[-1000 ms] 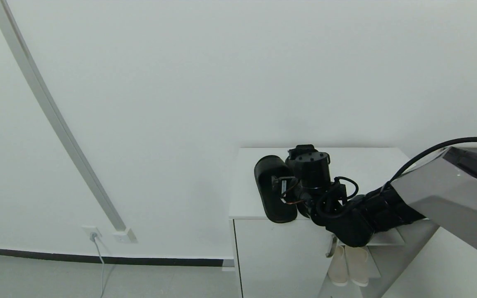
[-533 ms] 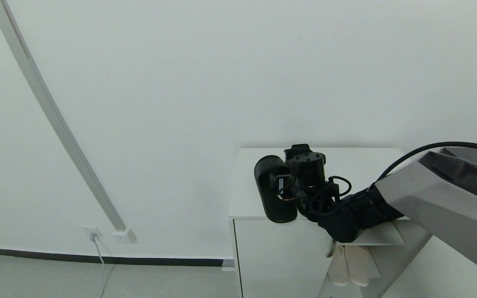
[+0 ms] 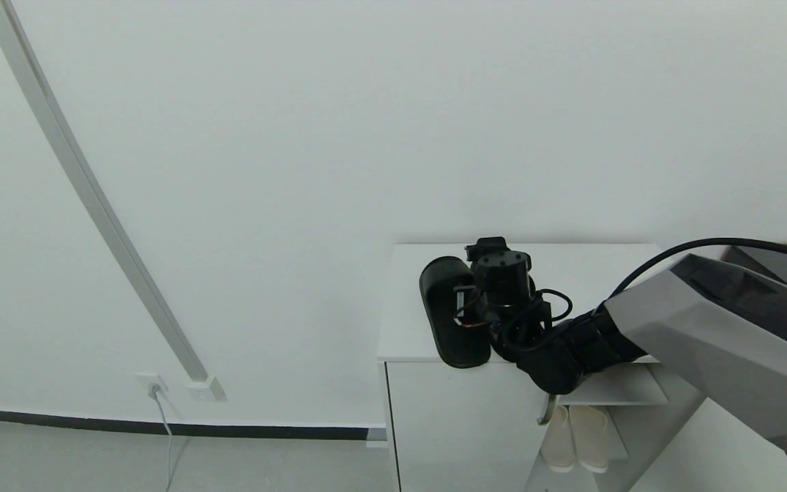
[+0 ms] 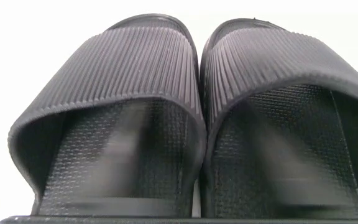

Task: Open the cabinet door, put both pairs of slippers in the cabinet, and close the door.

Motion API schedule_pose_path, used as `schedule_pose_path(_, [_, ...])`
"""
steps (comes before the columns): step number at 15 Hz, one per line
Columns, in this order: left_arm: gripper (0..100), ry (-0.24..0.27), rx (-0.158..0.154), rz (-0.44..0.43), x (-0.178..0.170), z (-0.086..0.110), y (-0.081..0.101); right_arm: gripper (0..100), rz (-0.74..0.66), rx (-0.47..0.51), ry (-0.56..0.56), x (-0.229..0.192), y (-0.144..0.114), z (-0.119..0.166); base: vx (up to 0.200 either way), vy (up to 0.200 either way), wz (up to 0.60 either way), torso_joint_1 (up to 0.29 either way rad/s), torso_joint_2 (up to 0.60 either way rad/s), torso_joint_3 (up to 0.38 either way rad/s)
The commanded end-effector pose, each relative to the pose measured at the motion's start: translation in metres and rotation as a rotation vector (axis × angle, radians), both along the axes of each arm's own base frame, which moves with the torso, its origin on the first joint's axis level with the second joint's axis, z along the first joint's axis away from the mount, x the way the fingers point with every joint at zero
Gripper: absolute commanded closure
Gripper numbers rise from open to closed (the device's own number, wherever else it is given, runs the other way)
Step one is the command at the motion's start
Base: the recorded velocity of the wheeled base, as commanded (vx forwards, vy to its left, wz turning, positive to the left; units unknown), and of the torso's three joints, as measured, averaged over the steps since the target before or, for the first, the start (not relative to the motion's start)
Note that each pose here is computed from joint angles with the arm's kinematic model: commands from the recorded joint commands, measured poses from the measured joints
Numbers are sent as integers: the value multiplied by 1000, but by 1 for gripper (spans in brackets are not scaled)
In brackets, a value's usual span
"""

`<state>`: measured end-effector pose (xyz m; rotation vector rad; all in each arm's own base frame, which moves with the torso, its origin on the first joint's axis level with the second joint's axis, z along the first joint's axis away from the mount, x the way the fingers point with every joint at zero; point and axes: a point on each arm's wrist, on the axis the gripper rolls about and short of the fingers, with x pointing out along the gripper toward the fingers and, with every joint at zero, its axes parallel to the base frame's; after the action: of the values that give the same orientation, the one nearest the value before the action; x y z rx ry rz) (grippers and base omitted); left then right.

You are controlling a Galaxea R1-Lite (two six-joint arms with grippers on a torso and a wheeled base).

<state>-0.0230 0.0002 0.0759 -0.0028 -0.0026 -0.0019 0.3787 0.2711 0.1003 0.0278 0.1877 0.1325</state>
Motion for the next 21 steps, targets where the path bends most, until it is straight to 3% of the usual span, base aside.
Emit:
schedule_pose_path(1, [100, 1, 0, 0, 0, 0, 0, 100, 0, -2, 3, 0, 0, -1, 0, 0, 0, 0, 0, 0])
schedule_pose_path(4, [100, 1, 0, 0, 0, 0, 0, 100, 8, 10, -16, -7, -1, 12, 0, 0, 0, 0, 0, 0])
schedule_pose_path(8, [100, 1, 0, 0, 0, 0, 0, 100, 70, 28, -37, -49, -1, 47, 0, 0, 0, 0, 0, 0])
schedule_pose_path(11, [100, 1, 0, 0, 0, 0, 0, 100, 231, 52, -25, -94, -21, 74, 0, 0, 0, 0, 0, 0])
schedule_pose_path(13, [100, 1, 1, 0, 0, 0, 0, 100, 354, 62, 1, -128, -49, 84, 0, 0, 0, 0, 0, 0])
schedule_pose_path(16, [100, 1, 0, 0, 0, 0, 0, 100, 441, 67, 22, -155, -69, 87, 0, 0, 0, 0, 0, 0])
schedule_pose_path(17, [100, 1, 0, 0, 0, 0, 0, 100, 502, 69, 32, -180, -81, 88, 0, 0, 0, 0, 0, 0])
schedule_pose_path(21, [100, 1, 1, 0, 0, 0, 0, 100, 527, 46, 54, -194, -84, 81, 0, 0, 0, 0, 0, 0])
